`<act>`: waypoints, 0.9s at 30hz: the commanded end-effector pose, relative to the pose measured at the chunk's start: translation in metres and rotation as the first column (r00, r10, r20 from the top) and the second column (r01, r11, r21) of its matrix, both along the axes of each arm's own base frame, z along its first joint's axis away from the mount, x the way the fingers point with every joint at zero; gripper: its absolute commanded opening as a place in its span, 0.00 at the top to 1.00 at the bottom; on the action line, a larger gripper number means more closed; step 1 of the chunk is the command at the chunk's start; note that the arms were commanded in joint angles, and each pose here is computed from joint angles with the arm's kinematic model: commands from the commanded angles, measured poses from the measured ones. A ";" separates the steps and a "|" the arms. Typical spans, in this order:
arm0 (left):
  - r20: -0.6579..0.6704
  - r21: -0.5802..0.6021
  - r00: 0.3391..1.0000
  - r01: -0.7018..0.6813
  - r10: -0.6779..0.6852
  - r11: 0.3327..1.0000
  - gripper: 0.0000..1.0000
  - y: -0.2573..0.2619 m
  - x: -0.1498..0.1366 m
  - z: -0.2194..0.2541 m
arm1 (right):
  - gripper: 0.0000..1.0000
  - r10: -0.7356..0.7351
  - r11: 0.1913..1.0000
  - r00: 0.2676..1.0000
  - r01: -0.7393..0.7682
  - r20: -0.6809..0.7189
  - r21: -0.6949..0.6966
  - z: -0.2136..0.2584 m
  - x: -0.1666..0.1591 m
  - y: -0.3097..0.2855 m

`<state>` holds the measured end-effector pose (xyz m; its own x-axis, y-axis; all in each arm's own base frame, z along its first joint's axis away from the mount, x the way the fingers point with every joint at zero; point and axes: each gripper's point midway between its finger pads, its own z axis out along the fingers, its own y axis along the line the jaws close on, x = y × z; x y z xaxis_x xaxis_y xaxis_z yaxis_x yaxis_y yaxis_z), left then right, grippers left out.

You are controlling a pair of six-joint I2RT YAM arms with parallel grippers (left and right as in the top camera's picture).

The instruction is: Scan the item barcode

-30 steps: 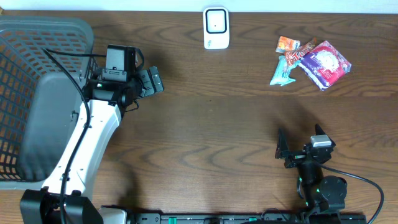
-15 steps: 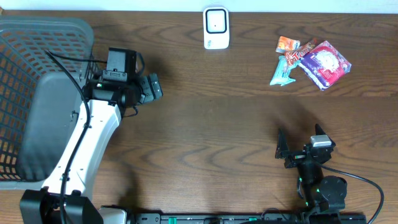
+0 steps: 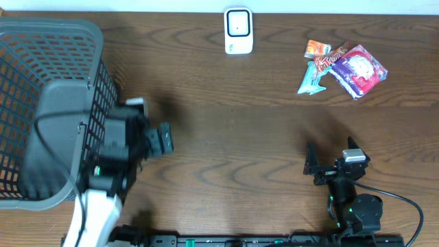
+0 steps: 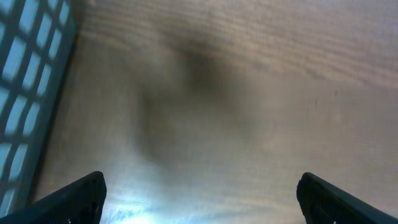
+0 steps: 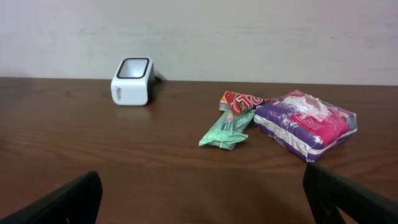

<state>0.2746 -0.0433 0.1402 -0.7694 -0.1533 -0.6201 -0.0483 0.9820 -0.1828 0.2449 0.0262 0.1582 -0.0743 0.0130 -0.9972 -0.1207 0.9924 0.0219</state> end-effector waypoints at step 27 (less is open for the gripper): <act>0.737 0.058 0.675 -0.008 -0.037 0.998 0.02 0.032 -0.030 0.026 | 0.01 -0.008 1.000 1.000 0.008 -0.001 0.010 -0.001 0.000 -0.002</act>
